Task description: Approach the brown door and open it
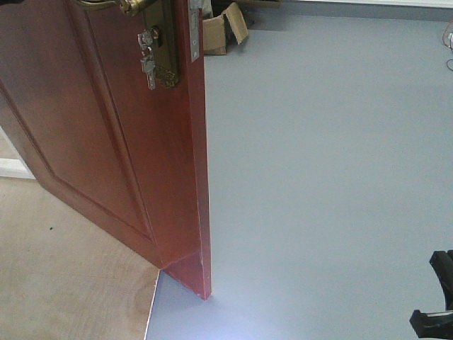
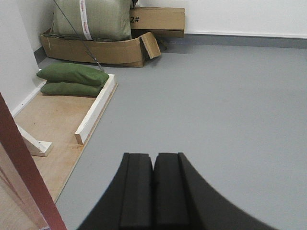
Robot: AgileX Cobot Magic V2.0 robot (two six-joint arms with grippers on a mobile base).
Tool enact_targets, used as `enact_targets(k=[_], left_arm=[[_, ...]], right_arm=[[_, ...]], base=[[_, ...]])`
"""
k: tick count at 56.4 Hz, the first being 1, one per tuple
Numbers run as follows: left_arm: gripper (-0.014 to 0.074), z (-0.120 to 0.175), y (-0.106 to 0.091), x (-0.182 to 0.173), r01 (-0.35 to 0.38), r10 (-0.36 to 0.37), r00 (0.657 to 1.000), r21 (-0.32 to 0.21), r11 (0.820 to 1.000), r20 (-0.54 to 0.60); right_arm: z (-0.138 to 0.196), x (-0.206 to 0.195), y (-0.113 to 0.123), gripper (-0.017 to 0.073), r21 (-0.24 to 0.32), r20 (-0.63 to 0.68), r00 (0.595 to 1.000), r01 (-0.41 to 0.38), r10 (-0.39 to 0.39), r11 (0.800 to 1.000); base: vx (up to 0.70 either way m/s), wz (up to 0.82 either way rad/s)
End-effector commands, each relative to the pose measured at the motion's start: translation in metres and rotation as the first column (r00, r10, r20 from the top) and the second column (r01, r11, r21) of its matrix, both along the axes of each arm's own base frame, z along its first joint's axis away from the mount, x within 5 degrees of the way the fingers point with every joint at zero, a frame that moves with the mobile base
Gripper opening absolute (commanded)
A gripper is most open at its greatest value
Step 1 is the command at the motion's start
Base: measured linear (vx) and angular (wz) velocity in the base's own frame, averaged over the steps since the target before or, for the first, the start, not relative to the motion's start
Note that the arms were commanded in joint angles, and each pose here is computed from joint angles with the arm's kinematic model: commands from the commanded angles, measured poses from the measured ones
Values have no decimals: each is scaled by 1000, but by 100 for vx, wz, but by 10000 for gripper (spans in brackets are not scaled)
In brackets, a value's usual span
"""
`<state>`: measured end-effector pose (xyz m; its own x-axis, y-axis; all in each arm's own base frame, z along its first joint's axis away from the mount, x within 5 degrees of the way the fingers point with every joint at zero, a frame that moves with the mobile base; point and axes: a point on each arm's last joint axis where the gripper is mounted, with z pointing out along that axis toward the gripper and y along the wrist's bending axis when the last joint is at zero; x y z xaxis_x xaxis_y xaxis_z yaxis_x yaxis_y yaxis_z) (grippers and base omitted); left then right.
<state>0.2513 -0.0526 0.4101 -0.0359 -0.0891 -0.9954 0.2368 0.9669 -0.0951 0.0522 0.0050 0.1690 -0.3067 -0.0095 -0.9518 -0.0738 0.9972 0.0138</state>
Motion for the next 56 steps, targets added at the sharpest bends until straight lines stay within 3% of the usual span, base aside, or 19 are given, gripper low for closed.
enact_targets(k=[1,56], left_arm=[[146,17,-1,-7,22,-19,999,-52,998,48],[146,17,-1,-7,22,-19,999,-52,998,48]], right_arm=[[6,2,0,0,-9,78,997,1,-1,1000],[6,2,0,0,-9,84,996,2,-1,1000]], base=[[0,0],[0,0]])
